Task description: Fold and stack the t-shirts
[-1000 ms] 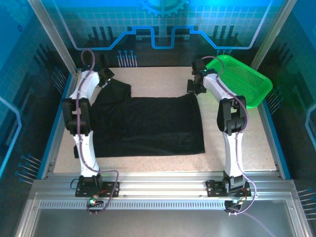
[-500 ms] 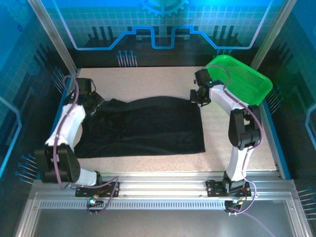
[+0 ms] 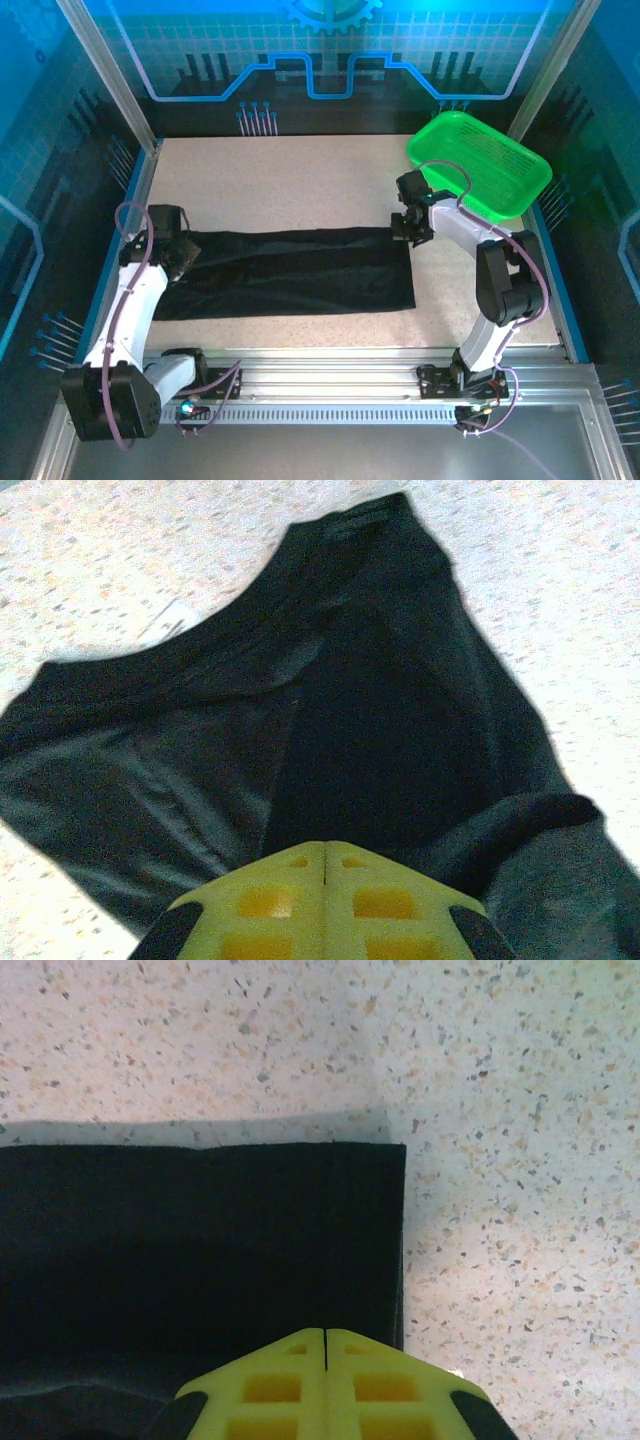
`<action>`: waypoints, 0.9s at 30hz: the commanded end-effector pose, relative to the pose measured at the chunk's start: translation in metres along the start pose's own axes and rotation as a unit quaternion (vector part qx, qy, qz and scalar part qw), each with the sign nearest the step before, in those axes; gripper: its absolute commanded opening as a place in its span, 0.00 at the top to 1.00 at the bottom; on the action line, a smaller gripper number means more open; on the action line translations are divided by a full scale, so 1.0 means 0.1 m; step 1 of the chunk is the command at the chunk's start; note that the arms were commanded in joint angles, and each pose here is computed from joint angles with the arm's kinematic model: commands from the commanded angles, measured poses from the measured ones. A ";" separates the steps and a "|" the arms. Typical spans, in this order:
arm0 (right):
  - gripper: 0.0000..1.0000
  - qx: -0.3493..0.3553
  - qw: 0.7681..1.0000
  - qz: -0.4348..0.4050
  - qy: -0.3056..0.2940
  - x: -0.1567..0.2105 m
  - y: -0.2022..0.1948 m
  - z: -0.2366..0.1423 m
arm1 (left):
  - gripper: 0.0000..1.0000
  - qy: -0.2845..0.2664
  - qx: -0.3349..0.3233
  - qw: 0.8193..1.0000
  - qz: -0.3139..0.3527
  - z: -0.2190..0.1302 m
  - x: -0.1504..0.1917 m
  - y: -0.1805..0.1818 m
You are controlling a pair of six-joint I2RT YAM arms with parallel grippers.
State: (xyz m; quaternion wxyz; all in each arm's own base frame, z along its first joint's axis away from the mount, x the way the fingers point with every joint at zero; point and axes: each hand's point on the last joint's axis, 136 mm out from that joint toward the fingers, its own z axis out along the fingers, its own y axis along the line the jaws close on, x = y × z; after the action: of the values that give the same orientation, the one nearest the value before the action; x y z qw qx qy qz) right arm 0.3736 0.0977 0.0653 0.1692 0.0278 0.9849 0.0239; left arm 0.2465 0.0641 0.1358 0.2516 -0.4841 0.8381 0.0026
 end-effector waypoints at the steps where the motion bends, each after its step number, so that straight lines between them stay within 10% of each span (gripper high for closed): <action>1: 1.00 0.009 1.000 0.007 -0.003 0.05 -0.02 -0.05 | 1.00 0.001 -0.041 0.999 -0.012 0.00 0.10 0.27; 18: 0.99 0.034 0.999 0.016 0.021 0.36 -0.05 -0.05 | 1.00 0.012 -0.078 0.997 -0.020 0.07 0.31 0.57; 27: 0.55 0.054 0.996 0.075 0.001 0.48 -0.24 -0.28 | 0.71 0.000 -0.091 0.996 -0.025 0.06 0.23 0.56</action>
State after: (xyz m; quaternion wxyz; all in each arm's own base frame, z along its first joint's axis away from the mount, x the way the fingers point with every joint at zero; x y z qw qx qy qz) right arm 0.3231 0.0838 0.0549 0.1404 0.0788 0.9869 -0.0129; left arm 0.1945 0.0702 0.0992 0.1994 -0.5200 0.8286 0.0574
